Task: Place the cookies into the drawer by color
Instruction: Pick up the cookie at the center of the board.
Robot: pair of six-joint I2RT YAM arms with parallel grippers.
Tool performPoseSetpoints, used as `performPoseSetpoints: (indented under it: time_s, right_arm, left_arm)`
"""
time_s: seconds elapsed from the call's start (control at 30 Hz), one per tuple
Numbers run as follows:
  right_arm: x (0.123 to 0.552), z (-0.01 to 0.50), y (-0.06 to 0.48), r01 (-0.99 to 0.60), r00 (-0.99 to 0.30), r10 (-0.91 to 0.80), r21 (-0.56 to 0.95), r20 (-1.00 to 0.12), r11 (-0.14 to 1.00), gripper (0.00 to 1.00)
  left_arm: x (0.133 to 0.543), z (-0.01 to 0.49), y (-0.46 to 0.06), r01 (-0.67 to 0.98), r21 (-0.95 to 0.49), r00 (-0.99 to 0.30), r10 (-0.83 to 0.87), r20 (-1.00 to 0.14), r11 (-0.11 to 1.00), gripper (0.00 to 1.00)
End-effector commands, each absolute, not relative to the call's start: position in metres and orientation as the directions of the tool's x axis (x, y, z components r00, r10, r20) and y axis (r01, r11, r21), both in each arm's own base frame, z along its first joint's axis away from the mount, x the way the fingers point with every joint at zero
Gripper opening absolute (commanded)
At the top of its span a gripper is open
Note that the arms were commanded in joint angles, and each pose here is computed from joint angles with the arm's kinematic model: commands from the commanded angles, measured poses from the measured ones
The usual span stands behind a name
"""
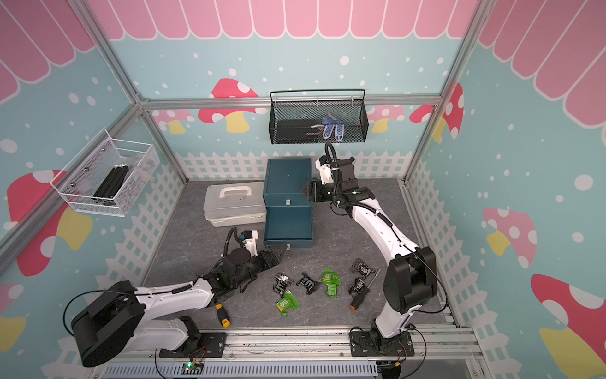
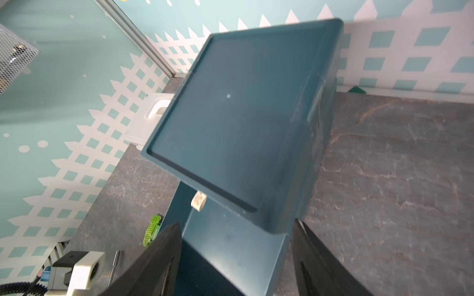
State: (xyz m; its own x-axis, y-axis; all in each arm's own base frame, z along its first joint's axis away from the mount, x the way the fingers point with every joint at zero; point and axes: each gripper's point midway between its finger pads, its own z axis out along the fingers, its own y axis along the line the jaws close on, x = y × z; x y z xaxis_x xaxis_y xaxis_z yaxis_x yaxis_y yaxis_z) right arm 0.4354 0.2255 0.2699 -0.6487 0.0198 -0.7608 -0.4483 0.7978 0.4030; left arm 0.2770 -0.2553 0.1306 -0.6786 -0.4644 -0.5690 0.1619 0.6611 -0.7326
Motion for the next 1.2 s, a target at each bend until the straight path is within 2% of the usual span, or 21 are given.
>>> performPoseSetpoints:
  time_s: [0.0,0.17,0.37,0.47,0.5,0.63,0.83,1.03,1.17]
  right_arm:
    - [0.423,0.263,0.217,-0.406,-0.649,0.065,0.418,-0.758,0.812,0.68]
    - [0.392,0.236,0.201,-0.349,-0.679,0.080,0.417,-0.730,0.840,0.65]
    - [0.332,0.192,0.187,-0.307,-0.717,0.044,0.372,-0.696,0.876,0.65]
    - [0.300,0.172,0.187,-0.314,-0.738,-0.006,0.336,-0.674,0.888,0.64]
    - [0.290,0.166,0.186,-0.312,-0.747,-0.025,0.317,-0.665,0.896,0.64]
    - [0.259,0.148,0.185,-0.322,-0.768,-0.058,0.306,-0.638,0.896,0.65]
    - [0.235,0.132,0.181,-0.307,-0.788,-0.038,0.338,-0.615,0.890,0.64]
    - [0.226,0.120,0.181,-0.317,-0.789,-0.058,0.325,-0.611,0.891,0.64]
    - [0.223,0.124,0.180,-0.327,-0.779,-0.051,0.335,-0.625,0.884,0.64]
  left_arm:
    - [0.267,0.125,-0.239,0.160,-0.619,-0.686,-0.364,-0.630,0.769,0.99]
    - [0.250,0.133,-0.224,0.191,-0.574,-0.682,-0.313,-0.661,0.796,0.98]
    - [0.233,0.130,-0.228,0.250,-0.545,-0.734,-0.211,-0.646,0.801,0.96]
    - [0.225,0.127,-0.229,0.268,-0.551,-0.746,-0.192,-0.638,0.790,0.94]
    - [0.221,0.128,-0.229,0.278,-0.550,-0.745,-0.185,-0.641,0.787,0.91]
    - [0.210,0.118,-0.222,0.252,-0.443,-0.771,-0.098,-0.630,0.860,0.90]
    - [0.189,0.112,-0.235,0.305,-0.239,-0.794,0.108,-0.598,0.922,0.90]
    - [0.178,0.092,-0.255,0.398,-0.106,-0.810,0.295,-0.507,0.911,0.85]
    - [0.178,0.076,-0.258,0.406,-0.069,-0.827,0.334,-0.453,0.911,0.83]
